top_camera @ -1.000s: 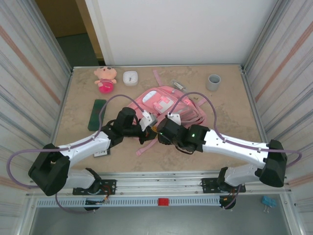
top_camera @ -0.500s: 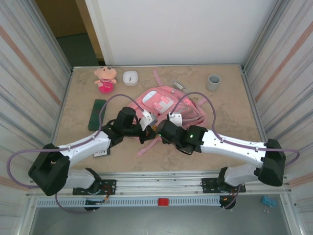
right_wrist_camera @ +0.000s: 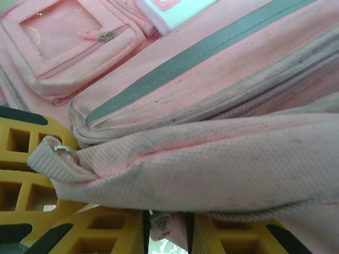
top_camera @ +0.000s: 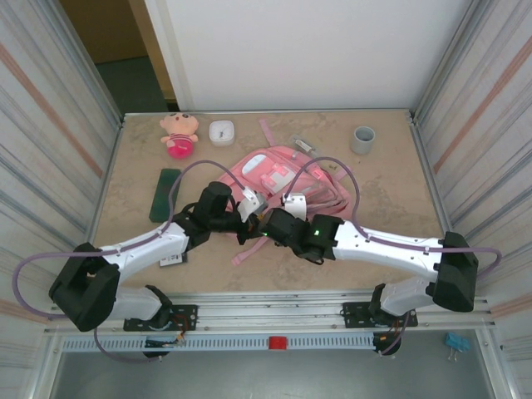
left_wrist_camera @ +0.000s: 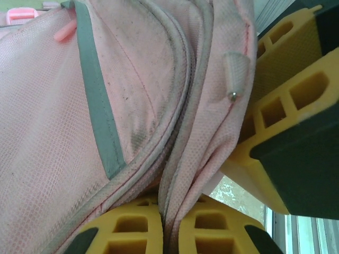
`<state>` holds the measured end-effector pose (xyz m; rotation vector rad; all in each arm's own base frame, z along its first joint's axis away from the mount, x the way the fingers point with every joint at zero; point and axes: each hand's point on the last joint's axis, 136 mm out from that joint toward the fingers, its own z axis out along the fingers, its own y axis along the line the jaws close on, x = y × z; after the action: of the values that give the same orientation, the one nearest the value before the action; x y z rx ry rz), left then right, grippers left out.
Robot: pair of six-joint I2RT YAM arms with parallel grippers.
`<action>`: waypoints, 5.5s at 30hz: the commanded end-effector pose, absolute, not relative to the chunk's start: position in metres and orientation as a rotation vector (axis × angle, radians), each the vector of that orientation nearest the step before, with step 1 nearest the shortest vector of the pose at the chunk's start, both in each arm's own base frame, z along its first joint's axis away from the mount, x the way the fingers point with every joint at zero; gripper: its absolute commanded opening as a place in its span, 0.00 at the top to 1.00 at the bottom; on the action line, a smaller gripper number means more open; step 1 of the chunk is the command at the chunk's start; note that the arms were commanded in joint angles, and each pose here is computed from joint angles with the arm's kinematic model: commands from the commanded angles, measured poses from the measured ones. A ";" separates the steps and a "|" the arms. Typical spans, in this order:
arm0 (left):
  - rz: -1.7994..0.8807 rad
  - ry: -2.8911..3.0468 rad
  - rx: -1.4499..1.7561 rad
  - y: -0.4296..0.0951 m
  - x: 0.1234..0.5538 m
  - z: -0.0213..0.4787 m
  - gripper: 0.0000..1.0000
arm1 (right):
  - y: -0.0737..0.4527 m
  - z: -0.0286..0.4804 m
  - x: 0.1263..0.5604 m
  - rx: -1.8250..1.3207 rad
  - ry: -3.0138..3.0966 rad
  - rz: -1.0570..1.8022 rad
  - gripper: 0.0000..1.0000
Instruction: Pack the student bag
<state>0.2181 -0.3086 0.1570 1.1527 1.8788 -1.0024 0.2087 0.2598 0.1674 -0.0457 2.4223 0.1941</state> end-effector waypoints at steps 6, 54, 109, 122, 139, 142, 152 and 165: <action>-1.112 1.793 1.149 -0.320 0.213 0.191 1.00 | 0.221 0.173 0.213 0.026 2.364 0.067 0.80; -0.713 1.786 1.262 -0.281 0.209 0.175 0.48 | 0.268 0.185 0.175 -0.443 2.575 1.058 1.00; -0.850 2.296 -0.537 -0.140 0.279 0.119 0.24 | 0.398 0.147 0.162 -0.566 2.587 1.121 1.00; -1.157 2.286 -0.734 -0.157 0.226 0.108 0.33 | 0.405 0.143 0.162 -0.593 2.601 1.120 1.00; -1.233 2.273 -0.725 -0.186 0.233 0.104 0.70 | 0.408 0.144 0.157 -0.609 2.595 1.138 1.00; -1.182 2.275 -0.752 -0.179 0.233 0.098 0.88 | 0.400 0.144 0.159 -0.603 2.596 1.110 1.00; -0.997 2.264 -0.752 -0.143 0.239 0.099 1.00 | 0.345 0.127 0.163 -0.529 2.685 0.980 1.00; -0.911 2.321 -0.679 -0.135 0.242 0.097 1.00 | 0.285 0.114 0.172 -0.457 2.772 0.903 1.00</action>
<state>0.2315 -0.1537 0.0954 -0.6750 2.3421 -1.0447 0.1735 0.3094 0.1170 -0.4680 2.7276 0.9622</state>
